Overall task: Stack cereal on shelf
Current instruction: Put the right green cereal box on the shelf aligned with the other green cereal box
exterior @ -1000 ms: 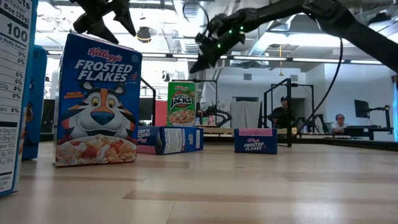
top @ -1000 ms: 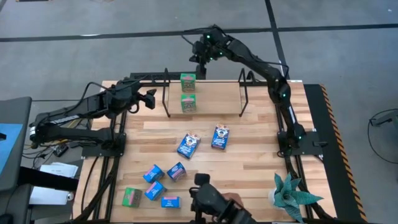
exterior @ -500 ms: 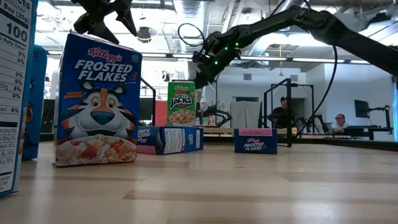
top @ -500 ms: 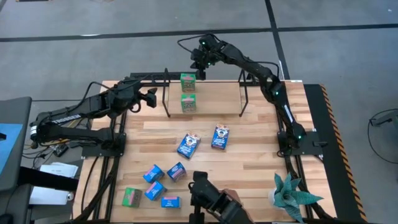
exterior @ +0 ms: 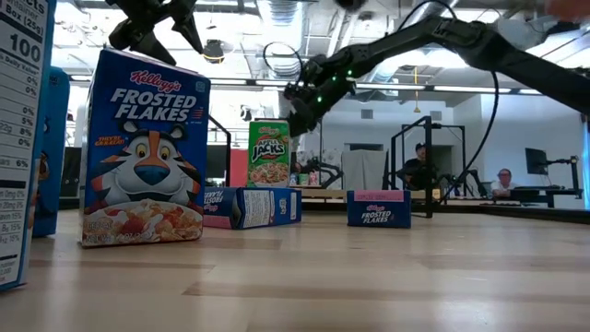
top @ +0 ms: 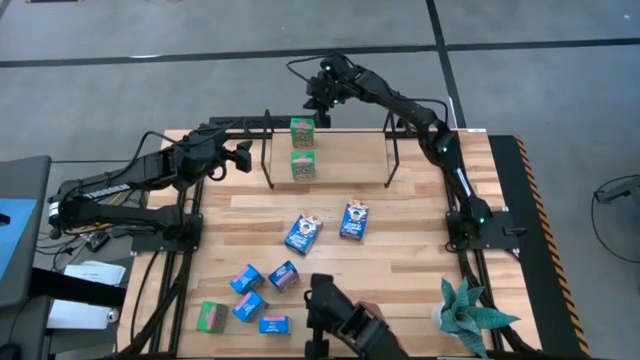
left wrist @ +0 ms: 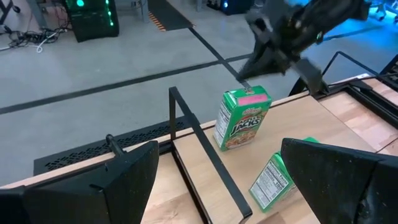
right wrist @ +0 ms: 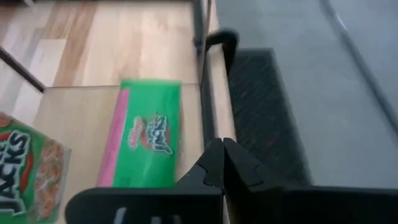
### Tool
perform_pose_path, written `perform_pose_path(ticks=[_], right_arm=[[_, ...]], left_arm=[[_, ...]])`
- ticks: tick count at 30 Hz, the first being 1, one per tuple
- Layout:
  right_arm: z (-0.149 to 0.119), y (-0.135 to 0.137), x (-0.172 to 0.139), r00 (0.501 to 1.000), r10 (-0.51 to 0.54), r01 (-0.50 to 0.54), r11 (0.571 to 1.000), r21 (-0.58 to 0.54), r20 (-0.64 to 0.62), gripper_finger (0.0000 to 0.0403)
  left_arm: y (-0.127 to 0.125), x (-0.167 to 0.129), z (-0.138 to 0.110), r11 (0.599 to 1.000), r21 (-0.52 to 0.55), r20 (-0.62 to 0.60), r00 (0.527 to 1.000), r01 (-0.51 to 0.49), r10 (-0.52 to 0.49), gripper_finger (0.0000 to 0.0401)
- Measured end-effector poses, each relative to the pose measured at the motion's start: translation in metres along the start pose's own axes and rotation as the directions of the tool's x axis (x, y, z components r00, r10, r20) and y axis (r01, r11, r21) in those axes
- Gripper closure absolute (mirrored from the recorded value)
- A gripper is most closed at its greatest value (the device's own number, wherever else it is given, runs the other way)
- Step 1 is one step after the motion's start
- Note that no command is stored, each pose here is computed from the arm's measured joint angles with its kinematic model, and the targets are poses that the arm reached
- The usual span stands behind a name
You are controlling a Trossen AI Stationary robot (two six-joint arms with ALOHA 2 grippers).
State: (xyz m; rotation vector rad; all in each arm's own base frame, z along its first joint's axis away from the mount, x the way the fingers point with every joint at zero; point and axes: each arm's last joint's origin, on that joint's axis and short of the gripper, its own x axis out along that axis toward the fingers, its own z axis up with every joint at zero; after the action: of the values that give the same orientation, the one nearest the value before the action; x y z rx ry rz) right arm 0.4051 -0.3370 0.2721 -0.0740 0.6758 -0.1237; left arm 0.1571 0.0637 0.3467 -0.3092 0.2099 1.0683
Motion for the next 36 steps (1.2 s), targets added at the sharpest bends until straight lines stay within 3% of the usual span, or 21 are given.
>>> perform_pose_path(ticks=[16, 29, 36], right_arm=[[-0.009, -0.009, 0.012, 1.000, -0.004, 0.004, 1.000, -0.004, 0.019, 0.0385], [-0.034, -0.024, 0.022, 0.994, 0.103, -0.107, 0.985, 0.135, 0.038, 0.0386], [-0.035, -0.023, 0.026, 0.991, 0.121, -0.127, 0.982, 0.142, 0.049, 0.0386]], left_arm=[[0.000, 0.000, 0.000, 0.998, -0.057, 0.001, 1.000, -0.001, 0.001, 0.0073], [0.000, 0.000, 0.000, 0.997, -0.077, 0.003, 1.000, -0.005, 0.005, 0.0073], [0.000, 0.000, 0.000, 0.997, -0.083, 0.004, 1.000, -0.008, 0.008, 0.0073]])
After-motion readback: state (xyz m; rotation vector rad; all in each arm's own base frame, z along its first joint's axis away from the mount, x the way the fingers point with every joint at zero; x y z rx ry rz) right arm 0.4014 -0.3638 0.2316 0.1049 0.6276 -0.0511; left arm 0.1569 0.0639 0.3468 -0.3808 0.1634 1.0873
